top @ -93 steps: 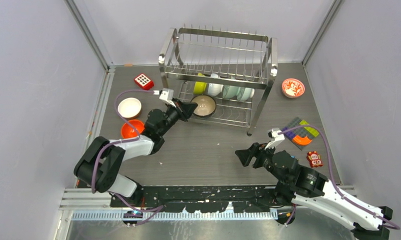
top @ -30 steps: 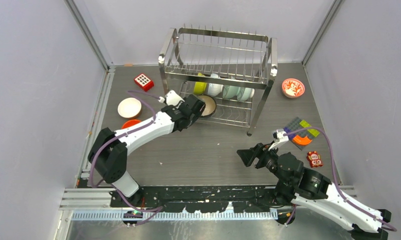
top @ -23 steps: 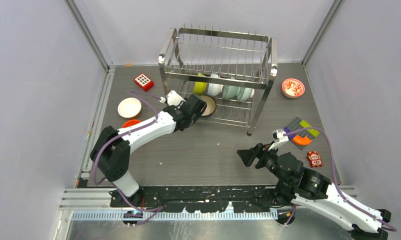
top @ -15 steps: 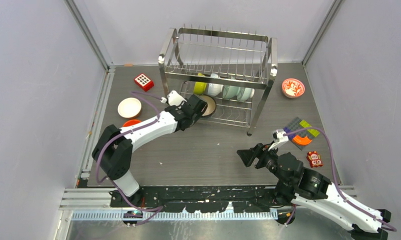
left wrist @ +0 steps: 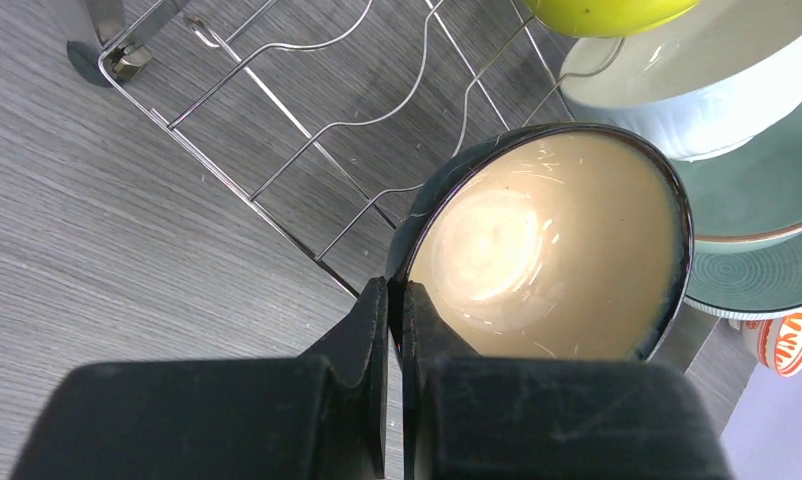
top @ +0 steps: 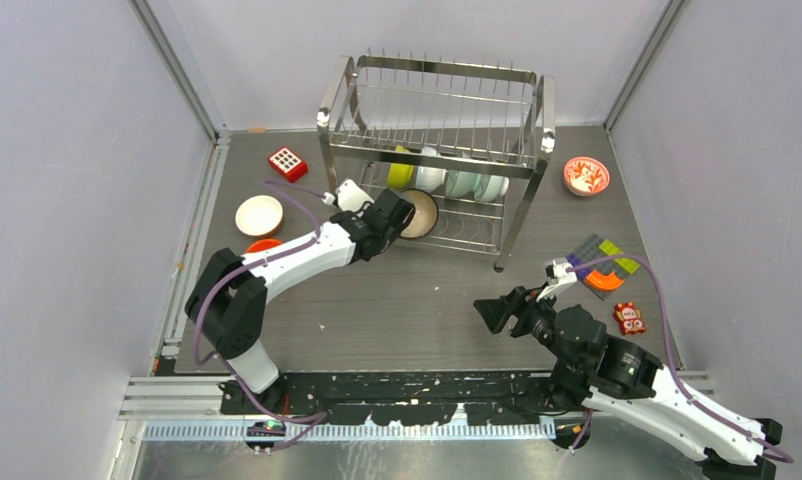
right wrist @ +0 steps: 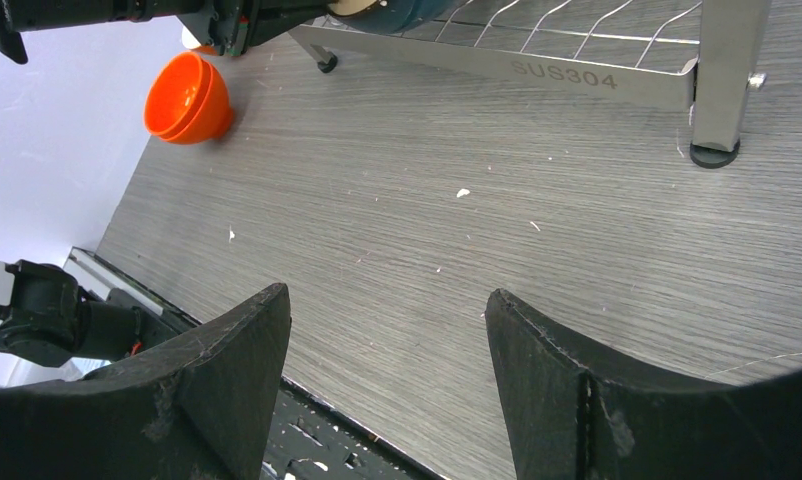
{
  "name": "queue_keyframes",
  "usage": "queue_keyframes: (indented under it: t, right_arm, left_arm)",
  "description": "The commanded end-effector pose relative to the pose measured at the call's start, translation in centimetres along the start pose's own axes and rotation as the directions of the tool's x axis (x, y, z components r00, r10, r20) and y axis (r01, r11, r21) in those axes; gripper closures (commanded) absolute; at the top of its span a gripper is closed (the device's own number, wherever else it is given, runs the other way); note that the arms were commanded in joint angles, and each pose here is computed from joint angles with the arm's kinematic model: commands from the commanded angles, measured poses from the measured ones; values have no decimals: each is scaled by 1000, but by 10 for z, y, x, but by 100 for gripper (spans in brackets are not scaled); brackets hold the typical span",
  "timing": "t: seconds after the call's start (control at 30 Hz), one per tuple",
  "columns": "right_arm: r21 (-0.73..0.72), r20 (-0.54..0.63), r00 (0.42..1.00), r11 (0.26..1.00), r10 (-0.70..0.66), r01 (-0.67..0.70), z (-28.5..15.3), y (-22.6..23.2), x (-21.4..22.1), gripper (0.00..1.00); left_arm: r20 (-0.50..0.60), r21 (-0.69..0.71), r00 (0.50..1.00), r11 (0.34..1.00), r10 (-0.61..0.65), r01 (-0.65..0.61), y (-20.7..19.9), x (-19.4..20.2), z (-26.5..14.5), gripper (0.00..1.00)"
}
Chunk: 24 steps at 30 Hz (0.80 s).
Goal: Unload the bowls from the dish rack
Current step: Pick up the bowl from the dish rack.
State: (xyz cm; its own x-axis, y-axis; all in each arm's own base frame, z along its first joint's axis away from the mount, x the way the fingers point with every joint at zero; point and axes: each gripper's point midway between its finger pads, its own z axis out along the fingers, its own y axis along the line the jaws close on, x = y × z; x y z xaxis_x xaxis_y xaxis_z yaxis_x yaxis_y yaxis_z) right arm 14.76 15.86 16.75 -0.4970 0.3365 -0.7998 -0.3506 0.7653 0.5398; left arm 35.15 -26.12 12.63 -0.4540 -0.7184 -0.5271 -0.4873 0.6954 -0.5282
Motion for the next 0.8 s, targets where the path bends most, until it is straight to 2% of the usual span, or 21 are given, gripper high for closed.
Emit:
queue_keyframes:
  t: [0.0, 0.27, 0.43, 0.77]
  right_arm:
    - [2, 20, 1000, 1000, 15, -15, -1, 2, -6, 25]
    - [2, 29, 999, 1000, 16, -16, -1, 2, -8, 25]
    - [-6, 25, 1000, 1000, 11, -11, 0, 4, -7, 25]
    - [-26, 32, 999, 1000, 1, 0, 3, 18, -19, 23]
  left_arm:
    - [41, 83, 999, 996, -30, 27, -23, -15, -11, 100]
    - [27, 177, 998, 983, -56, 51, -35, -22, -27, 100]
    - [-6, 308, 997, 948, -82, 80, -53, -27, -48, 100]
    - [-27, 470, 999, 882, -25, 35, -60, -38, -99, 100]
